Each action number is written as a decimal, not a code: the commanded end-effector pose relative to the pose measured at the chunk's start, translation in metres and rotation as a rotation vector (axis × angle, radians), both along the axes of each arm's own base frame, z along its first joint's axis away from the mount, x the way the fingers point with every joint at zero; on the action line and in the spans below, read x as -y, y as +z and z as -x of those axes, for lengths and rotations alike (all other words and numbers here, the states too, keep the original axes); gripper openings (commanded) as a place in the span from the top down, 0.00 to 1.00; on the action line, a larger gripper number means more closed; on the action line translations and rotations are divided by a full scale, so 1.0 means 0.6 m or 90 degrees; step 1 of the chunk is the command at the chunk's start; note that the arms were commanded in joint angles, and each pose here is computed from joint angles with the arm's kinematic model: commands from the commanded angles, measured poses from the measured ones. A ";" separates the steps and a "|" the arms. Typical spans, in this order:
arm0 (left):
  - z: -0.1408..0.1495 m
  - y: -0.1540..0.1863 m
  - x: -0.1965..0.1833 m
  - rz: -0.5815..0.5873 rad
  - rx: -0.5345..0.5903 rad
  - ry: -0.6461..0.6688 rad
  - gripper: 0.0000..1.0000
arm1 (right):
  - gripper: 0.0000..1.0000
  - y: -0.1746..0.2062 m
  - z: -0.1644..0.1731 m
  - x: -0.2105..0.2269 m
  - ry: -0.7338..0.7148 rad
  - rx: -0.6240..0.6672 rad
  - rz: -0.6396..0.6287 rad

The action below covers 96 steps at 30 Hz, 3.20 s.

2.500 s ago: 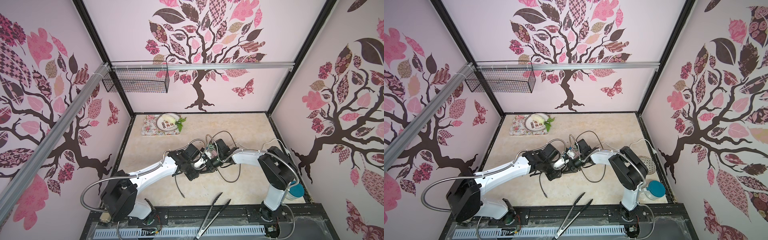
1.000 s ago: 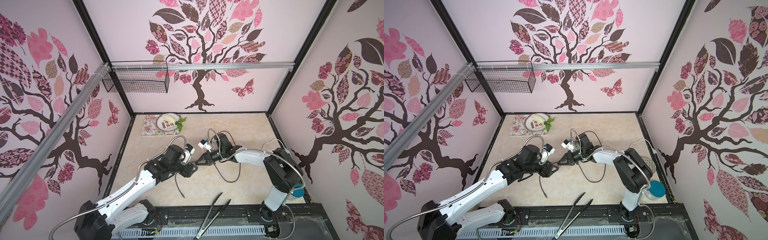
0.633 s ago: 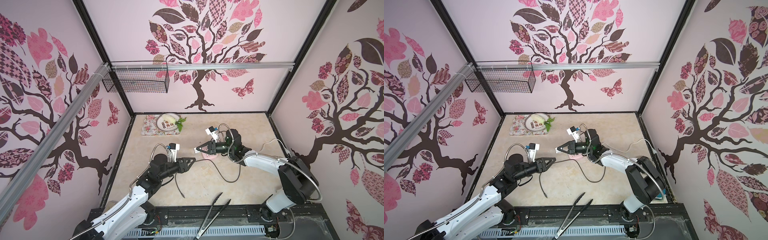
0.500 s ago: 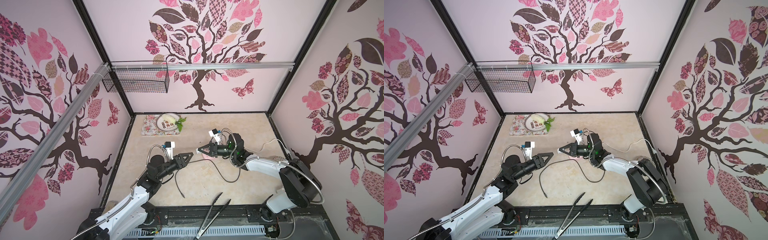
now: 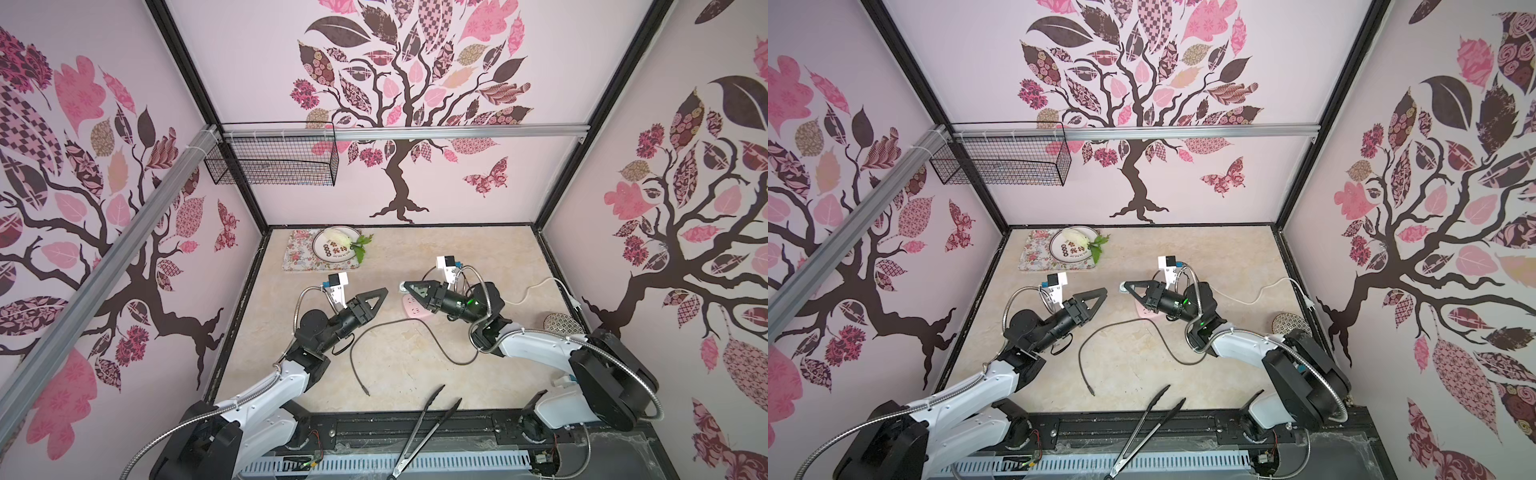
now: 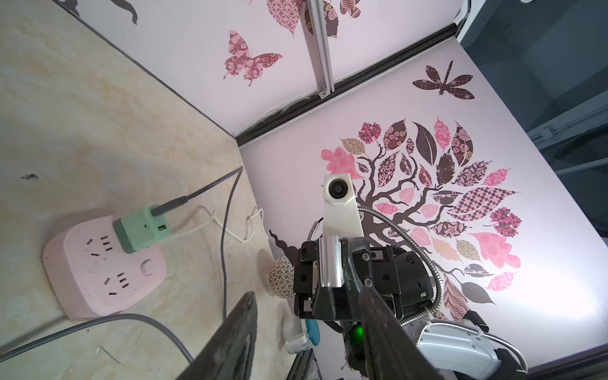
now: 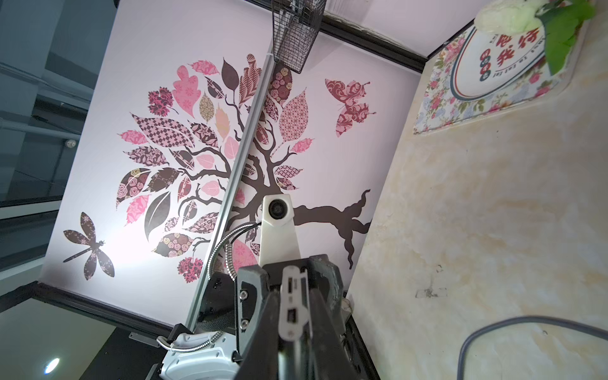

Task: Charge mp3
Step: Pick up the MP3 player from the center of the board.

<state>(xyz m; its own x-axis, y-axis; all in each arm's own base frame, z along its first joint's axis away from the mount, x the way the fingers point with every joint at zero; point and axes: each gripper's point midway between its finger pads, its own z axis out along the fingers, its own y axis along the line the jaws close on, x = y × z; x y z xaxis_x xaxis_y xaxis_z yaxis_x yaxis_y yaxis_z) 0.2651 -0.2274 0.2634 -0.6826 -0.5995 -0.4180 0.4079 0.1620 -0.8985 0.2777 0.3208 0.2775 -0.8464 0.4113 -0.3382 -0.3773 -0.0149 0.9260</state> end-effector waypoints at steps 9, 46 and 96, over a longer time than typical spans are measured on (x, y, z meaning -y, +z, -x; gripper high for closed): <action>0.001 0.034 0.016 0.065 0.032 0.020 0.52 | 1.00 0.029 -0.003 -0.026 -0.034 0.012 -0.076; -0.017 0.062 0.044 0.103 0.070 0.105 0.70 | 1.00 0.033 -0.005 -0.046 -0.129 0.014 -0.097; -0.024 0.060 0.049 0.123 0.047 0.114 0.79 | 1.00 0.024 -0.004 -0.030 -0.141 -0.026 -0.161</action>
<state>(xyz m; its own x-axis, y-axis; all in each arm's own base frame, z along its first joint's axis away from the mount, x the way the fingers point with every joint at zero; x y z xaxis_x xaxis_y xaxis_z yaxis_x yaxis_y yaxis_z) 0.2842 -0.2503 0.2754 -0.5238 -0.7833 -0.3348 0.4017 0.1195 -0.9080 0.2843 0.3359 0.2777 -0.7273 0.6590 -0.1917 -0.3481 -0.1136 0.9305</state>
